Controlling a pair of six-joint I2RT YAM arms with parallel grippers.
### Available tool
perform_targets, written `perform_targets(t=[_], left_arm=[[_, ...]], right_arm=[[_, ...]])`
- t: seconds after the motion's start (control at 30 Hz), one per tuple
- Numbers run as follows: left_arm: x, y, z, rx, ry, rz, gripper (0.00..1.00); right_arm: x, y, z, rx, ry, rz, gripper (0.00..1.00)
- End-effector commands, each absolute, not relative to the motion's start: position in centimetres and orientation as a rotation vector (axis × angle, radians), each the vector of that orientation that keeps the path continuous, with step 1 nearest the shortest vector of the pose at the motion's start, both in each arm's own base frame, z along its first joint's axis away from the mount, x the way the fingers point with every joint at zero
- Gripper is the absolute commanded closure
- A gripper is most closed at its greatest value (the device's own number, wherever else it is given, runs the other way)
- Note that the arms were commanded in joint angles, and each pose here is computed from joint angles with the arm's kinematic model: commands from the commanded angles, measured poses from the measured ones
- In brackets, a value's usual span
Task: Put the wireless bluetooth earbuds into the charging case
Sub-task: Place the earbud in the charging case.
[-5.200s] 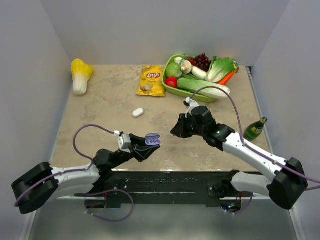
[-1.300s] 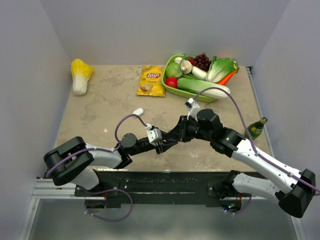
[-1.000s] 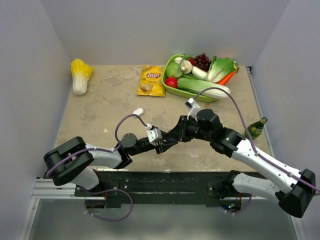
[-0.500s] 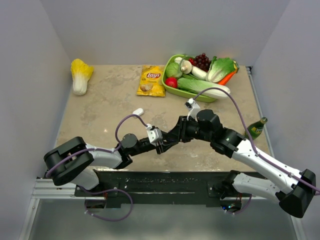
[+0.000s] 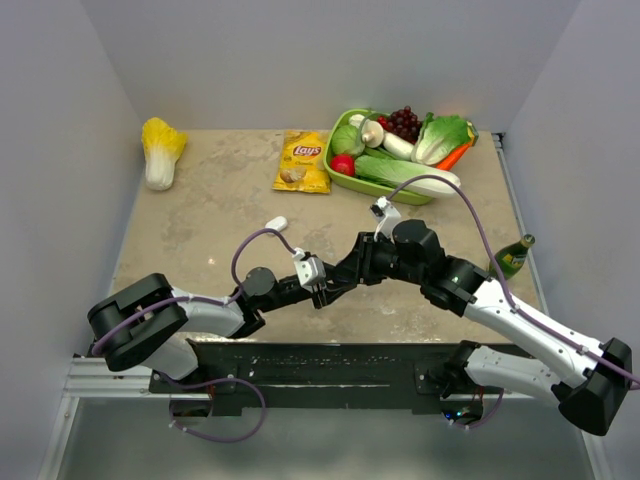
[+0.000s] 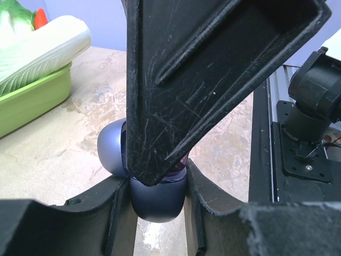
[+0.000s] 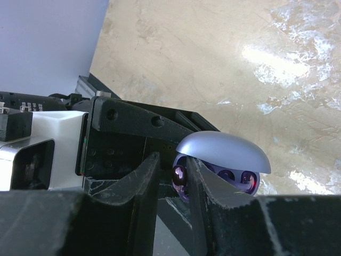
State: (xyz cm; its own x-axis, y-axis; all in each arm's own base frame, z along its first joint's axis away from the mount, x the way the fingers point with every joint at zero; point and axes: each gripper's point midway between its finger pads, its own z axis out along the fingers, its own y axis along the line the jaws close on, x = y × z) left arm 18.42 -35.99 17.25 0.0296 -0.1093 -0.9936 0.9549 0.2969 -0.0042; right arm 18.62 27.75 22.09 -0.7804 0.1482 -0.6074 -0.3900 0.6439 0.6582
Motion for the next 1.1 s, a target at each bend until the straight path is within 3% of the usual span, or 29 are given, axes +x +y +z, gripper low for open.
perform_targets(t=[0.0,0.8,1.07], left_arm=[[13.9,-32.5,34.5,0.670,0.491,-1.077,1.00],[13.6,-33.2,34.5,0.672,0.506,-1.142,1.00],[14.0,-33.2,36.9,0.597,0.490,-1.195,1.00]], right_arm=[[20.8,26.3,22.8,-0.130,2.181,0.953,0.68],[21.8,26.4,22.8,-0.142,2.181,0.902,0.68],[22.7,26.7,23.7,-0.170,2.182,0.863,0.67]])
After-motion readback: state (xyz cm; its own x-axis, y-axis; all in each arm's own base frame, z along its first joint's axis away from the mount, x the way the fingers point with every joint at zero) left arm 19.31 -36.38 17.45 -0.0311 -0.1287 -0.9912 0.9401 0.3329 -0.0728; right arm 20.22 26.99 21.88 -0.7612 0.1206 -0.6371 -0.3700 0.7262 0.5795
